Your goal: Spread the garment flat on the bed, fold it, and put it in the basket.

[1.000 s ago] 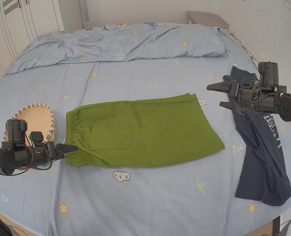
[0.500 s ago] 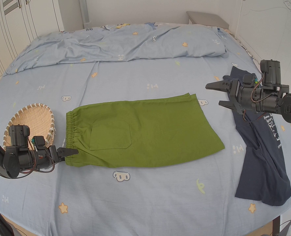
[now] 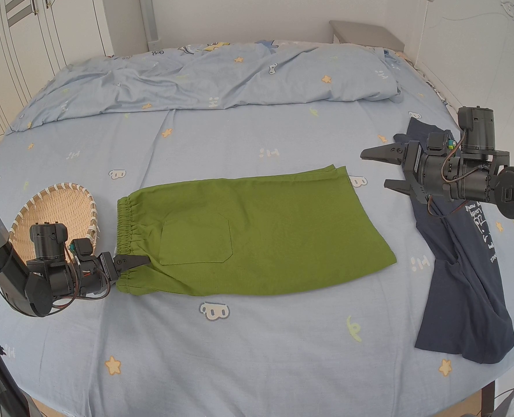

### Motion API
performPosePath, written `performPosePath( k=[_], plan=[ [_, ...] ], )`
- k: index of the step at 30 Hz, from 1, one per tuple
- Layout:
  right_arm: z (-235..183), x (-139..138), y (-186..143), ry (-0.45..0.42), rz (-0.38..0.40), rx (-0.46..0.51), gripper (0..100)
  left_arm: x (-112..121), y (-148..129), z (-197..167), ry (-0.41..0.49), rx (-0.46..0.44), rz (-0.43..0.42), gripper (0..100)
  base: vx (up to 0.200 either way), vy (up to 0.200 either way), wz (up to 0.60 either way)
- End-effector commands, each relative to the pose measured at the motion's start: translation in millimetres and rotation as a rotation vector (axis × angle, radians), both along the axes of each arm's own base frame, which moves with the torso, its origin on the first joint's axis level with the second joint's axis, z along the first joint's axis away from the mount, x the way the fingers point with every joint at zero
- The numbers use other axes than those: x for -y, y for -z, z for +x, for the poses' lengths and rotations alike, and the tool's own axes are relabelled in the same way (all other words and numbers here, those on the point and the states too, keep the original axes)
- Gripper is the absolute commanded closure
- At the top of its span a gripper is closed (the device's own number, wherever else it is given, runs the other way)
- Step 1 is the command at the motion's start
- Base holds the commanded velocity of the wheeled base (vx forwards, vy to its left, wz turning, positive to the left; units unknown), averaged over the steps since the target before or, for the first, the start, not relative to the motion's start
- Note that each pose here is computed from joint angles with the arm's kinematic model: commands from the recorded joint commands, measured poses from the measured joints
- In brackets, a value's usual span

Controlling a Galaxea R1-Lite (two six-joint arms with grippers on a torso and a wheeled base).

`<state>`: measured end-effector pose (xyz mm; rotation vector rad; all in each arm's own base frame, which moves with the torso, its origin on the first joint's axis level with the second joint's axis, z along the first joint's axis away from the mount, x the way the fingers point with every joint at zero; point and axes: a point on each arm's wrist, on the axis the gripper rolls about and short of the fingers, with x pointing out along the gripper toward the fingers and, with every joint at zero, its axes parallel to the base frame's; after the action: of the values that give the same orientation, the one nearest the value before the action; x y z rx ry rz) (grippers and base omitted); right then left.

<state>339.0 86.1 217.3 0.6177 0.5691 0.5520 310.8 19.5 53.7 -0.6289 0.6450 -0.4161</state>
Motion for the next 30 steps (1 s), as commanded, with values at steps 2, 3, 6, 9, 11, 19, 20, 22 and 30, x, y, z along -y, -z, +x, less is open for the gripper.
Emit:
performPosePath(
  k=[2, 3, 6, 9, 11, 19, 20, 22, 30],
  plan=[
    [0.6, -0.1, 0.9, 0.000, 0.000, -0.002, 0, 3.3, 7.7, 8.0, -0.002, -0.031, -0.022, 0, 0.000, 0.000, 0.00],
    [0.9, -0.2, 1.5, 0.000, -0.001, -0.003, 0, 3.1, 6.9, 11.0, -0.008, -0.030, -0.032, 0, 0.000, 0.000, 0.00],
    [1.5, 0.2, 1.5, 0.003, -0.001, -0.002, 0, 2.1, 9.3, 16.1, -0.017, -0.037, -0.044, 0, 0.000, 0.000, 0.00],
    [3.4, -0.7, 4.3, 0.002, -0.003, -0.009, 0, -1.0, 8.4, 16.9, -0.031, -0.040, -0.055, 0, 0.000, 0.000, 0.00],
    [4.8, -1.0, 6.0, 0.002, -0.004, -0.014, 0, -2.3, 8.9, 16.1, -0.029, -0.045, -0.063, 0, 0.000, 0.000, 0.00],
    [6.5, -0.8, 7.3, 0.004, -0.006, -0.016, 0, -21.3, 14.7, 6.7, -0.058, -0.071, -0.084, 0, 0.000, 0.000, 0.00],
    [6.7, -0.3, 6.9, 0.006, -0.006, -0.014, 0, -24.8, 15.2, 4.8, -0.040, -0.071, -0.102, 0, 0.000, 0.000, 0.00],
    [6.7, -0.3, 6.9, 0.006, -0.006, -0.014, 0, -28.7, 15.6, 2.7, -0.020, -0.072, -0.126, 0, 0.000, 0.000, 0.00],
    [7.6, -2.2, 9.0, 0.002, -0.006, -0.020, 0, -27.8, 24.8, 9.2, 0.021, -0.069, -0.151, 0, 0.000, 0.000, 0.00]
  ],
)
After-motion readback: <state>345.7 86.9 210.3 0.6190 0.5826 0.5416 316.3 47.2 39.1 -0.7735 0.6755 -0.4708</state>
